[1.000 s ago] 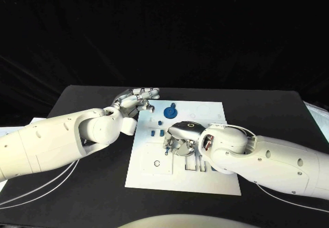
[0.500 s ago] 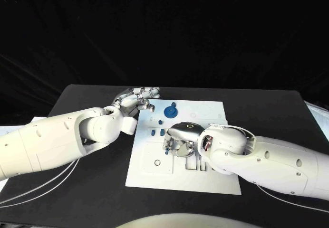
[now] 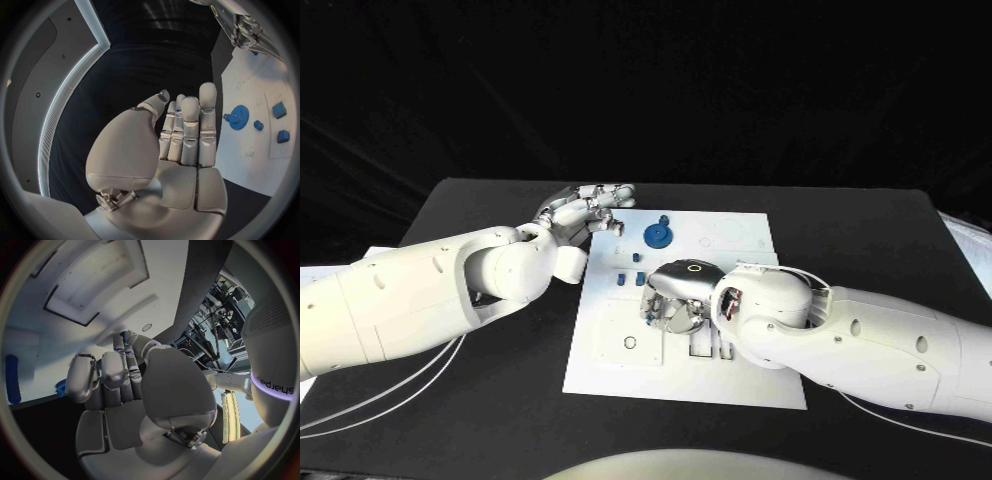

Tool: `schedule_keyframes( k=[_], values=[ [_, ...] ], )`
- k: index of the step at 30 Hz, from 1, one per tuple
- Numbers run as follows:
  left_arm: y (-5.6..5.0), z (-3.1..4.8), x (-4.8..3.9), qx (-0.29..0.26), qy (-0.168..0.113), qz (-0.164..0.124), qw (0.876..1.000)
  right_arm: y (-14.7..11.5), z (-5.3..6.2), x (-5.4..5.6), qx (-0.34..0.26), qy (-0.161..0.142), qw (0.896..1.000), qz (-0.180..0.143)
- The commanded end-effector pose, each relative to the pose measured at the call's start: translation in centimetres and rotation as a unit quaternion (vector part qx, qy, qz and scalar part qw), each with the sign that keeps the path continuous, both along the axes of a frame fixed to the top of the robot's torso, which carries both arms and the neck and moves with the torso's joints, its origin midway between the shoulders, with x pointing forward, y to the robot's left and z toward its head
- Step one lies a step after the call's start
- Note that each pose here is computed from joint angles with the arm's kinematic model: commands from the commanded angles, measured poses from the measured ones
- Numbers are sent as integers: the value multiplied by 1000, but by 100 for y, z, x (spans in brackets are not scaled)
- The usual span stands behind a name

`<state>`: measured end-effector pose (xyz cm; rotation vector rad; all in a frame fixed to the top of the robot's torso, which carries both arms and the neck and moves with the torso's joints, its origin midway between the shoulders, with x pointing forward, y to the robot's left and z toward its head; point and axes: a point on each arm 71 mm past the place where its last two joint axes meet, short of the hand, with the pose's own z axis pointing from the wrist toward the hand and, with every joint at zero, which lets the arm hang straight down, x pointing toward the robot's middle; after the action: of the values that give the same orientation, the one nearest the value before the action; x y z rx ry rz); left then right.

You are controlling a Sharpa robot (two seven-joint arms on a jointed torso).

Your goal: Assemble the parts on the task board

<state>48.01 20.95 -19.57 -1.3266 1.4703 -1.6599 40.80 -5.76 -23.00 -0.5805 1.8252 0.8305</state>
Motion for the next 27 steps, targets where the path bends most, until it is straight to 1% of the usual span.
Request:
schedule_keyframes(
  k=[1,11,18,20,23,27],
  values=[
    [-21,13,-7,-4,-4,-9,1000,-39,-75,16,-41,4,999,-12],
    [-14,13,-7,-4,-4,-7,1000,-53,-40,29,-20,-12,999,-23],
    [-3,11,-3,-3,-3,-6,1000,-120,26,28,16,-30,999,-35],
    [-1,10,-3,-2,-3,-5,1000,-158,62,14,28,-35,998,-38],
    [5,9,-1,-2,-3,-4,1000,-271,173,5,44,-45,997,-49],
    [11,8,0,-1,-3,-3,1000,-434,327,36,48,-58,995,-64]
  ],
)
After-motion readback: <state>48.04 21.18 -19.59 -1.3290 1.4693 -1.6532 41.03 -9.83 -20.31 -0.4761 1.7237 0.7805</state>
